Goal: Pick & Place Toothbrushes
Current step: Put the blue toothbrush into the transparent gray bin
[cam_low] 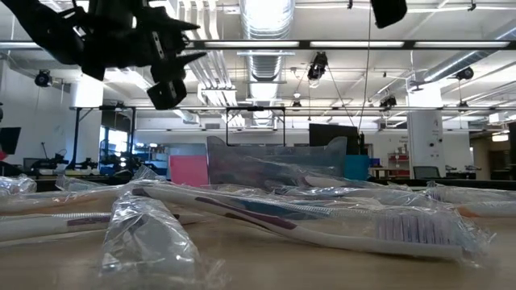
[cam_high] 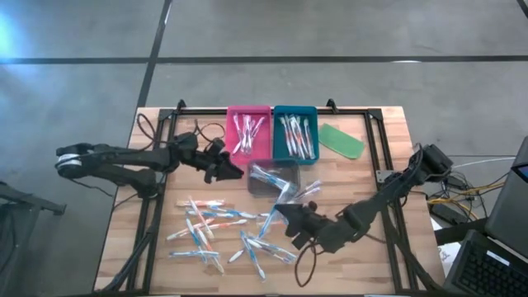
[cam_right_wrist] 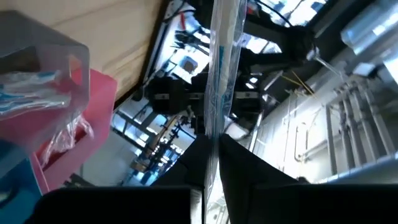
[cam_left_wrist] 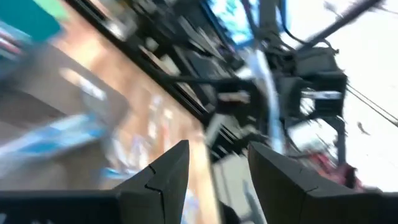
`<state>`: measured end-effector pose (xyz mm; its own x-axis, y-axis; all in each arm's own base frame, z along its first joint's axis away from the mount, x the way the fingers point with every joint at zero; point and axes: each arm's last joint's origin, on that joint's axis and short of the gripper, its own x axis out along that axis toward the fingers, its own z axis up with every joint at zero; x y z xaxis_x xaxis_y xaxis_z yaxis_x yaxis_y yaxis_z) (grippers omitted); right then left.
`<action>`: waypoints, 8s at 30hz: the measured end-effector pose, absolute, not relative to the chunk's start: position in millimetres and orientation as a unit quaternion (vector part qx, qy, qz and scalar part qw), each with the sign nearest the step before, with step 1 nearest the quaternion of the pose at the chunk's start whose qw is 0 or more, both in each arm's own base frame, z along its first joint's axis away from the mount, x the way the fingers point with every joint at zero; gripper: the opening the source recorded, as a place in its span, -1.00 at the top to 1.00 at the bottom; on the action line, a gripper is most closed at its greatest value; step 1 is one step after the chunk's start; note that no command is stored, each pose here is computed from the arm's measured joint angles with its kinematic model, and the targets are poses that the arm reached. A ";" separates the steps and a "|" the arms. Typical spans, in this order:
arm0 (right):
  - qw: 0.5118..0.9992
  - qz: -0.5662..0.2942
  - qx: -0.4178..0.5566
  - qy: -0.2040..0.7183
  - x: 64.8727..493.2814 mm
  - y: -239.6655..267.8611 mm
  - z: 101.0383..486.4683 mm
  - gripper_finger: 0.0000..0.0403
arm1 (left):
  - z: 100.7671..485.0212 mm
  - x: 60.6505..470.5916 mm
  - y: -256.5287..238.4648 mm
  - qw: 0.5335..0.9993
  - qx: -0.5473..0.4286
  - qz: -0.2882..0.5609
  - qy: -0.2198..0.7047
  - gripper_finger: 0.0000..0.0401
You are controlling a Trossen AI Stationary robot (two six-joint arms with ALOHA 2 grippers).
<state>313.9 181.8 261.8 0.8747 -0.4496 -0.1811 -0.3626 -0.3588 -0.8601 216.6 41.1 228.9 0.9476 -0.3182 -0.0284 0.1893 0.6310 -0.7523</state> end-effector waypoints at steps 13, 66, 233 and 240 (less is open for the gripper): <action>0.486 -0.020 -0.833 0.264 343.6 198.2 260.3 0.89 | 221.9 230.0 8.2 0.911 -0.354 -0.187 0.101 0.15; 0.696 -0.049 -0.646 0.311 342.4 173.3 242.7 0.89 | 225.3 286.9 -117.0 0.757 0.650 -0.065 0.000 0.62; 0.823 -0.325 0.093 0.456 154.9 79.6 326.2 0.04 | 228.6 443.2 -35.7 0.716 0.351 0.040 0.602 0.54; 0.825 -0.324 0.096 0.454 155.6 80.0 326.3 0.13 | 229.2 444.2 -35.3 0.713 0.364 0.041 0.599 0.29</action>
<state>155.6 80.0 326.3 0.3784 -0.4472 -0.8104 0.6208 0.7720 -0.1362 444.2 -35.3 229.2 0.2798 0.4931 -0.8238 0.3774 0.7324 0.5666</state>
